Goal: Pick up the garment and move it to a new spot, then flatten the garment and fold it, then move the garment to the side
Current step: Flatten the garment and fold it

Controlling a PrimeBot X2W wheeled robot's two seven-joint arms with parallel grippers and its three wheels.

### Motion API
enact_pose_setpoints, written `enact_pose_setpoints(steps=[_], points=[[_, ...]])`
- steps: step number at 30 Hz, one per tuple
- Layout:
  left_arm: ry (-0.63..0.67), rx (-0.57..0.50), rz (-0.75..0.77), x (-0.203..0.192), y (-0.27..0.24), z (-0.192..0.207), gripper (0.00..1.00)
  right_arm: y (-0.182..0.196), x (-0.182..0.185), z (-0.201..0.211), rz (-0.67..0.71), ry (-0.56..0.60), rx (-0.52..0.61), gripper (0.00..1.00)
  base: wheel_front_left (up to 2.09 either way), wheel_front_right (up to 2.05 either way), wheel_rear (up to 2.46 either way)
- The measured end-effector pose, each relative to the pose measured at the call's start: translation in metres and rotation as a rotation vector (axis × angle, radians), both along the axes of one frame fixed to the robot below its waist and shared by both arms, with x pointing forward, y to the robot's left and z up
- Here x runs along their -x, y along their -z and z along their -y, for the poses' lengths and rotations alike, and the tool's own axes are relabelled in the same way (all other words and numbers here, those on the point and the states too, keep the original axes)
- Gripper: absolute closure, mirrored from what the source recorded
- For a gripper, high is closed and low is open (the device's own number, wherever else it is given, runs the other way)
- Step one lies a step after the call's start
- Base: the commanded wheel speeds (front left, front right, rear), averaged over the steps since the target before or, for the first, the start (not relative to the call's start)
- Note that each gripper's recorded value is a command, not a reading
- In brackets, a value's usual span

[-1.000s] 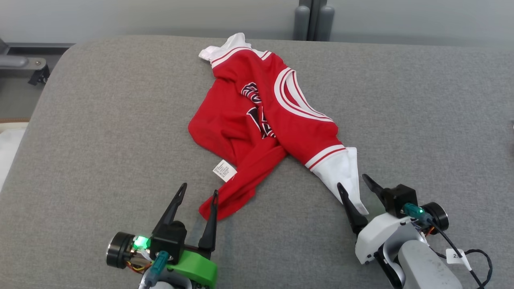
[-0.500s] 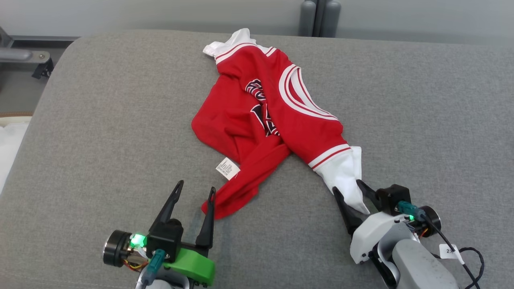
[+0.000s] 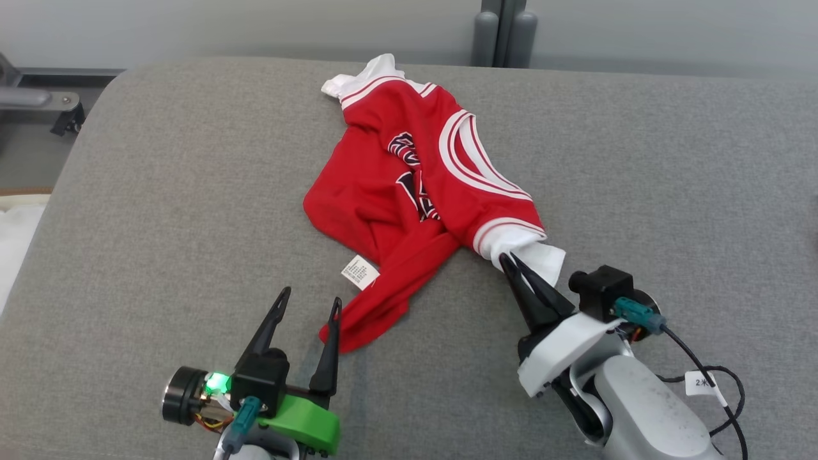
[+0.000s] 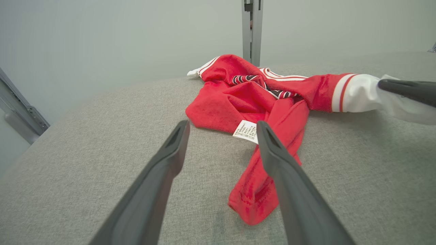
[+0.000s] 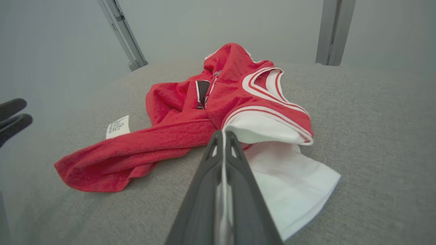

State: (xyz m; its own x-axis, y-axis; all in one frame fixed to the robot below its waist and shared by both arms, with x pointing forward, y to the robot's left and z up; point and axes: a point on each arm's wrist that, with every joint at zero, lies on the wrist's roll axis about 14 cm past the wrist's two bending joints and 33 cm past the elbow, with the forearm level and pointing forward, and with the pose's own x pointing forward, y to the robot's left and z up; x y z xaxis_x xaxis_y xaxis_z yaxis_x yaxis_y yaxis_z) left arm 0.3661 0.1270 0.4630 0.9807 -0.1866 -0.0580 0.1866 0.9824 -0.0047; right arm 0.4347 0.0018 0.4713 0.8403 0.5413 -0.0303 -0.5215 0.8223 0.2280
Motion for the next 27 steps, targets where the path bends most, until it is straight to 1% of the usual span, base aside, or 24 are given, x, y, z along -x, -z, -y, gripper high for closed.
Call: enact_pose_setpoints(steps=[3, 6, 8, 10, 13, 15, 17, 18, 20, 22, 25, 27], points=[[0.002, -0.001, 0.007, 0.000, -0.002, 0.001, 0.00, -0.039, -0.001, -0.008, 0.059, -0.005, -0.131, 1.00, 0.00, 0.00, 0.00], [0.009, -0.002, 0.002, 0.002, 0.000, 0.003, 0.00, -0.076, -0.007, 0.002, 0.117, 0.031, -0.257, 1.00, 0.00, 0.00, 0.00], [0.014, -0.003, -0.004, 0.002, 0.002, 0.005, 0.00, -0.094, -0.012, 0.017, 0.150, 0.075, -0.311, 1.00, 0.00, 0.00, 0.00], [0.026, -0.003, -0.003, 0.001, 0.002, 0.009, 0.00, -0.099, -0.018, 0.036, 0.160, 0.130, -0.332, 1.00, 0.00, 0.00, 0.00], [0.043, -0.001, -0.001, -0.002, 0.002, 0.014, 0.00, -0.091, -0.027, 0.070, 0.168, 0.225, -0.284, 1.00, 0.00, 0.00, 0.00], [0.057, -0.002, -0.002, -0.004, 0.002, 0.019, 0.00, -0.074, -0.035, 0.101, 0.145, 0.300, -0.220, 1.00, 0.00, 0.00, 0.00], [0.065, -0.001, -0.005, -0.007, 0.004, 0.021, 0.00, -0.056, -0.040, 0.129, 0.125, 0.356, -0.127, 1.00, 0.00, 0.00, 0.00], [0.068, 0.000, -0.002, -0.010, 0.003, 0.022, 0.00, -0.048, -0.042, 0.142, 0.109, 0.389, -0.105, 1.00, 0.00, 0.00, 0.00], [0.079, 0.001, 0.001, -0.015, 0.003, 0.026, 0.00, -0.029, -0.045, 0.170, 0.075, 0.444, -0.018, 1.00, 0.00, 0.00, 0.00], [0.090, 0.001, -0.003, -0.018, 0.005, 0.028, 0.00, -0.011, -0.044, 0.197, 0.033, 0.504, 0.043, 1.00, 0.00, 0.00, 0.00], [0.097, 0.002, -0.011, -0.020, 0.008, 0.030, 0.00, 0.006, -0.041, 0.230, -0.012, 0.580, 0.099, 1.00, 0.00, 0.00, 0.00], [0.103, 0.002, -0.013, -0.022, 0.009, 0.032, 0.00, 0.013, -0.040, 0.243, -0.032, 0.611, 0.131, 1.00, 0.00, 0.00, 0.00]])
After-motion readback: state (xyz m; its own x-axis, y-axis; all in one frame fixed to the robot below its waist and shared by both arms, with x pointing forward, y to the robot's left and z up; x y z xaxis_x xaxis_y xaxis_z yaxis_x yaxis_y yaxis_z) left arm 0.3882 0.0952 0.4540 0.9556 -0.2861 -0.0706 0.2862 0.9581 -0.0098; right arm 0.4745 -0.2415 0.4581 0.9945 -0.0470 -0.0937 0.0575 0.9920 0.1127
